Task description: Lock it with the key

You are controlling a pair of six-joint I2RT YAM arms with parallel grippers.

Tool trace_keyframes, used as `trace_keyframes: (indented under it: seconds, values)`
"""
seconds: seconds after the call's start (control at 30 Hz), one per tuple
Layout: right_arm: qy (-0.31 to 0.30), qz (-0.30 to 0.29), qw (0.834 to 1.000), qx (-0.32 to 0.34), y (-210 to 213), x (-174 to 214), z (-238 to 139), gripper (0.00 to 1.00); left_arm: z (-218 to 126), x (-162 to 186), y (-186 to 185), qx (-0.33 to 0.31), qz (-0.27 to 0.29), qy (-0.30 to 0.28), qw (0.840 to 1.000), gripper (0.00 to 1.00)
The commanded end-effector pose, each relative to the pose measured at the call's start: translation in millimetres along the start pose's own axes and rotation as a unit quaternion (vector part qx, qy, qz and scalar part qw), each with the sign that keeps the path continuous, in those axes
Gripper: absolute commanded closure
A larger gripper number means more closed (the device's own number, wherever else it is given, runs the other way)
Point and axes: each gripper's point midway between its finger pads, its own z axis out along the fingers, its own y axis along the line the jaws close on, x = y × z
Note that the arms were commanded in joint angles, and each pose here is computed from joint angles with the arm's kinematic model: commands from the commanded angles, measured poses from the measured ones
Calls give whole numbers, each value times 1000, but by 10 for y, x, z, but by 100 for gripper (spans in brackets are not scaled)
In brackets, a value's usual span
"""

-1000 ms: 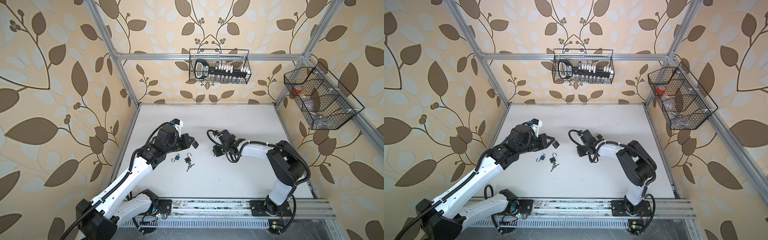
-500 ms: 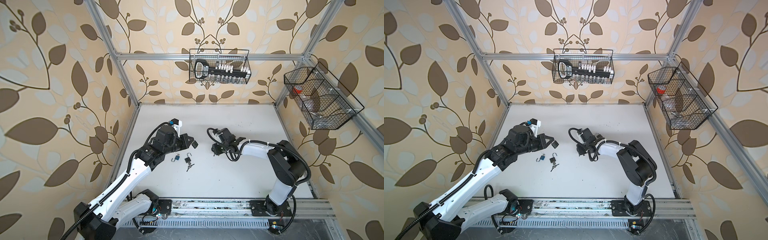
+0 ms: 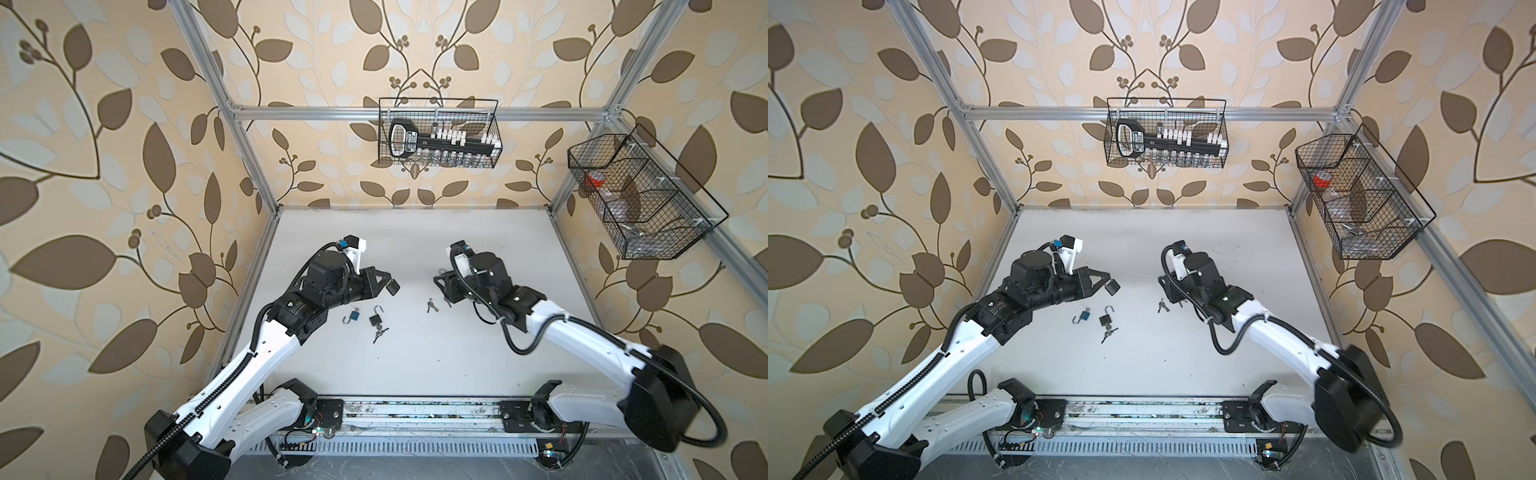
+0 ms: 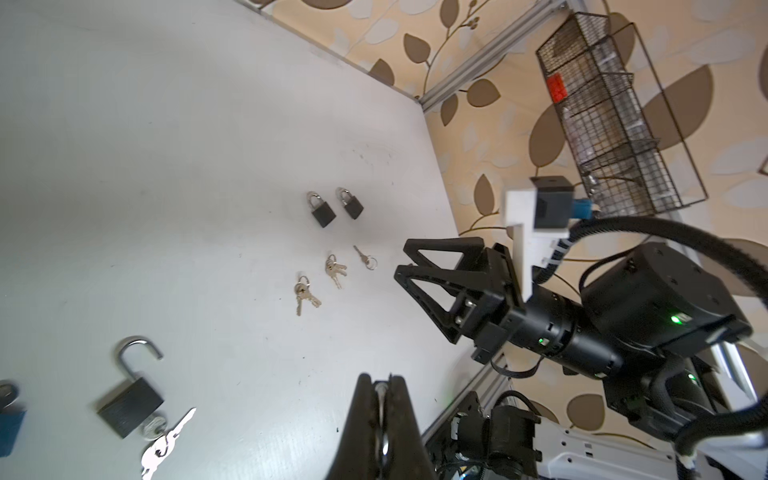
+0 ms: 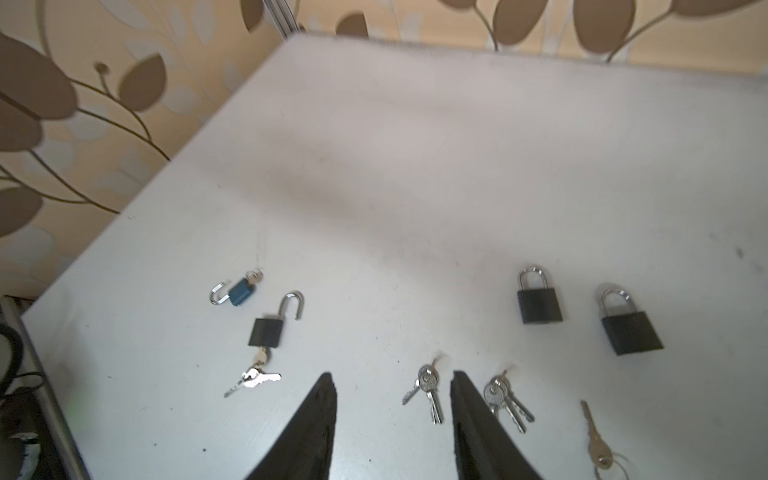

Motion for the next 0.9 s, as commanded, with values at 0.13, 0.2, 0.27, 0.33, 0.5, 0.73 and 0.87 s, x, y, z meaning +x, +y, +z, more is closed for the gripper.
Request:
trace_keyframes:
  seconds: [0.13,0.2,0.27,0.33,0.5,0.73,0.87]
  values:
    - [-113,-68,990,-57,478,-409,-651,50,-20,-193,-564,119,39,-19,992,100]
    - [-107,-75,989,-68,596,-425,-717,50,24,-181,-603,115,44,-21,992,100]
    - [-100,-80,989,-74,690,-422,-748,48,68,-166,-644,107,49,-23,993,100]
    - [-86,-87,989,-81,767,-387,-743,47,115,-149,-682,98,53,-24,994,100]
    - [-75,-102,989,-81,881,-379,-724,41,200,-98,-799,84,63,-20,994,100]
    - [-65,-107,987,-100,995,-359,-649,39,280,-12,-911,92,72,-4,993,100]
    - [-68,-103,987,-99,999,-376,-640,44,270,-1,-923,94,74,-5,993,100]
